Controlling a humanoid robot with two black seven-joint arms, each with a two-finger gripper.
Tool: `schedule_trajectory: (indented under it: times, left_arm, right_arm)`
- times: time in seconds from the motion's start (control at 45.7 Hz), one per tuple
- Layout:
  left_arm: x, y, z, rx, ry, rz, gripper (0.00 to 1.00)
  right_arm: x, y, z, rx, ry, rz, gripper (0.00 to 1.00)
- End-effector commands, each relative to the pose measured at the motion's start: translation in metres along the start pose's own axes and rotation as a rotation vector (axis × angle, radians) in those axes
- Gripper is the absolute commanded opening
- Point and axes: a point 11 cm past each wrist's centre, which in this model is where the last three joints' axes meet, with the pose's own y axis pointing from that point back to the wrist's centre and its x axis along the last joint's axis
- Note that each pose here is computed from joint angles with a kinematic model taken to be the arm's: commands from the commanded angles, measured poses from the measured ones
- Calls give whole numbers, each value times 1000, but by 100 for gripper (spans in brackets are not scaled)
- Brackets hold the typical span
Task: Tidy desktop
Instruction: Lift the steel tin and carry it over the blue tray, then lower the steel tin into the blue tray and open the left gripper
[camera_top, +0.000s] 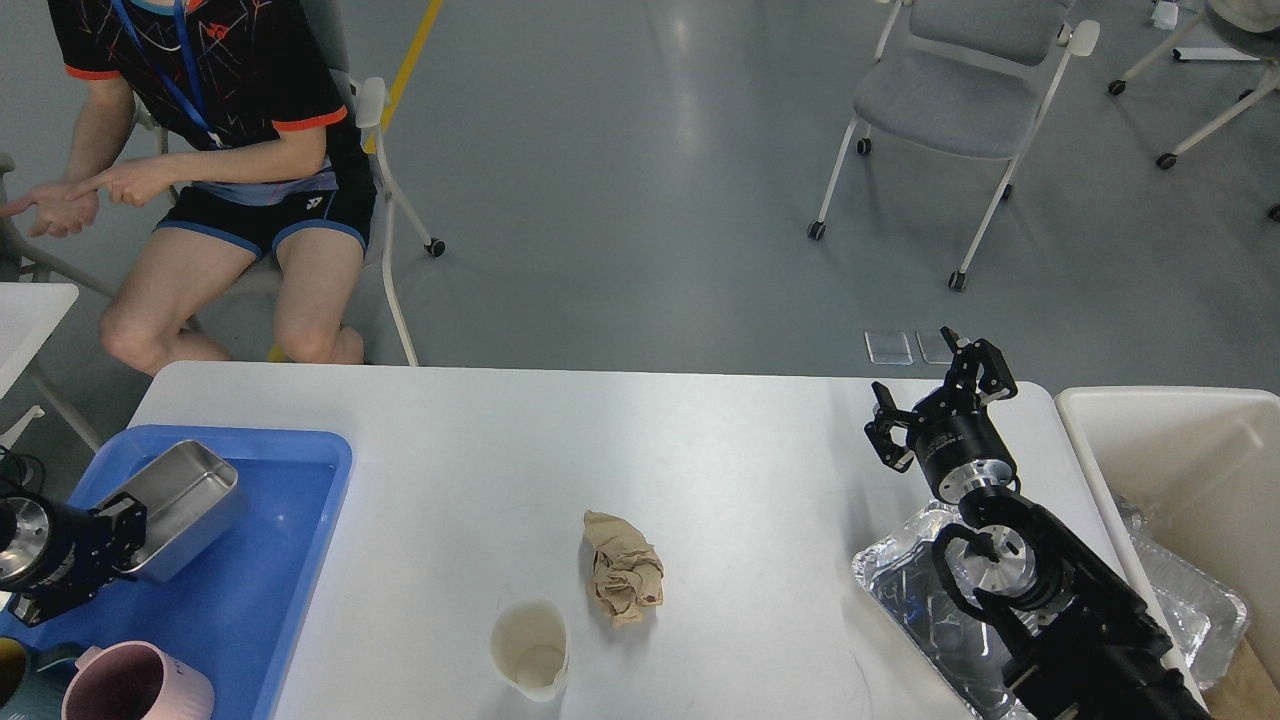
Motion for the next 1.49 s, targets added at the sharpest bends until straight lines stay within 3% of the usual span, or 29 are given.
schedule_trajectory:
  times: [0.0,0.219,0.372,0.548,0.635,0.876,1.467]
  left_arm:
    - [-12,-17,-1,11,24,-5,1]
    - [-14,-26,-7,23,67,-6,14]
    - [-9,-26,-5,-14,88,25,35]
    - [-5,-23,-5,-31,97,35,69]
    - [-4,-23,-5,-30,98,38,79]
    - [-9,-24,-2,-36,98,12,92]
    - [-10,-23,-2,-46,131,-6,97]
  right_arm:
    - [1,0,-1,1,3,0,100]
    - [1,0,-1,1,3,0,100]
    - [1,0,0,0,1,2,100]
    - [-1,0,0,-1,-1,-3,100]
    - [0,0,0,0,-1,-1,100]
    - [0,0,0,1,-1,0,100]
    - [-1,0,1,0,-3,-3,100]
